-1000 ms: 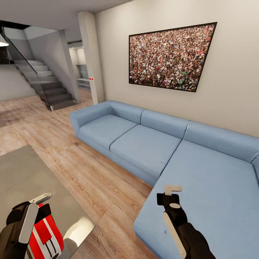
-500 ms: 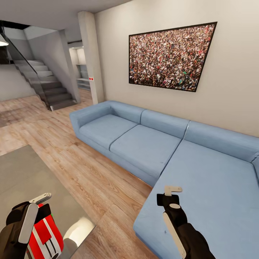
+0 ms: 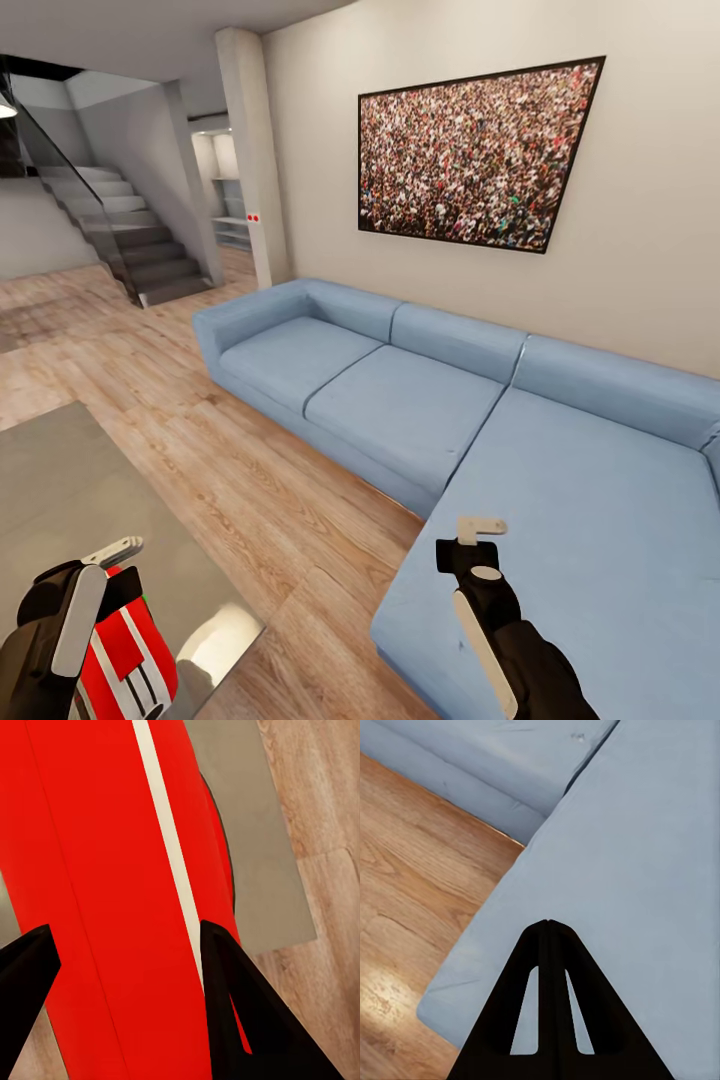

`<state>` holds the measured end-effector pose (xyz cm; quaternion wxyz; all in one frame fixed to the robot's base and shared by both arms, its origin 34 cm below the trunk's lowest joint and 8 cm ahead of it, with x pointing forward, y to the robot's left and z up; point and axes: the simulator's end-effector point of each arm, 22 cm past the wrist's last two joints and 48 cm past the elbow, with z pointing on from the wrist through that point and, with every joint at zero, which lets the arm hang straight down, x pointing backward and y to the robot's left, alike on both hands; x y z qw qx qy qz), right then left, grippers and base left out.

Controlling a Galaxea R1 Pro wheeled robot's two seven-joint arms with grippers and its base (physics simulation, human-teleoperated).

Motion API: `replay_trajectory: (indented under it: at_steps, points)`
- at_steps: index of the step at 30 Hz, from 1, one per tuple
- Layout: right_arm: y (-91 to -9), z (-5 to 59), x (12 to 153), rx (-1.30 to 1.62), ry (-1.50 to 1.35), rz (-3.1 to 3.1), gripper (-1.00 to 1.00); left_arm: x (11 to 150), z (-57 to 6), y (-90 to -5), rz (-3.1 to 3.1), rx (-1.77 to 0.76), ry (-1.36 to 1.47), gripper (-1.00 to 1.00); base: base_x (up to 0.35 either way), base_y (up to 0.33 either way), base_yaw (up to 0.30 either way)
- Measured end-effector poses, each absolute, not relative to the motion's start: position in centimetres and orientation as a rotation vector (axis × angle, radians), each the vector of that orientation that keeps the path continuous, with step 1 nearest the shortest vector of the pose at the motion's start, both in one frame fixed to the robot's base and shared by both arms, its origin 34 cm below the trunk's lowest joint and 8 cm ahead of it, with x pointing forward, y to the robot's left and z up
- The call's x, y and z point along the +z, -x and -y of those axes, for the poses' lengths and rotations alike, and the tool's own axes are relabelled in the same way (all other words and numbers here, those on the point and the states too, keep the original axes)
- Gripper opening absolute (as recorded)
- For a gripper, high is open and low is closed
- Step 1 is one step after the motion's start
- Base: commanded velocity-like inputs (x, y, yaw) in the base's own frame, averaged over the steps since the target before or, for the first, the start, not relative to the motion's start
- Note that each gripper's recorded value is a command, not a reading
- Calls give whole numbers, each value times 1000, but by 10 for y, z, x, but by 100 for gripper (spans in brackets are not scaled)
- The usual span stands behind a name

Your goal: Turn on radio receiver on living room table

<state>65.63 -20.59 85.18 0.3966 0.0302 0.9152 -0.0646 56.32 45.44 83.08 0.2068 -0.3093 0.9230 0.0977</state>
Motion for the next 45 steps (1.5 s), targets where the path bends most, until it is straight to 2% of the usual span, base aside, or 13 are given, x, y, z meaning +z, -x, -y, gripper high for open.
replay_trajectory:
  at_steps: [45]
  points:
    - [-660,206,792,-173,-60,-2355,-100,776,-454,-572,-2573,270,861,-100,0,0,0]
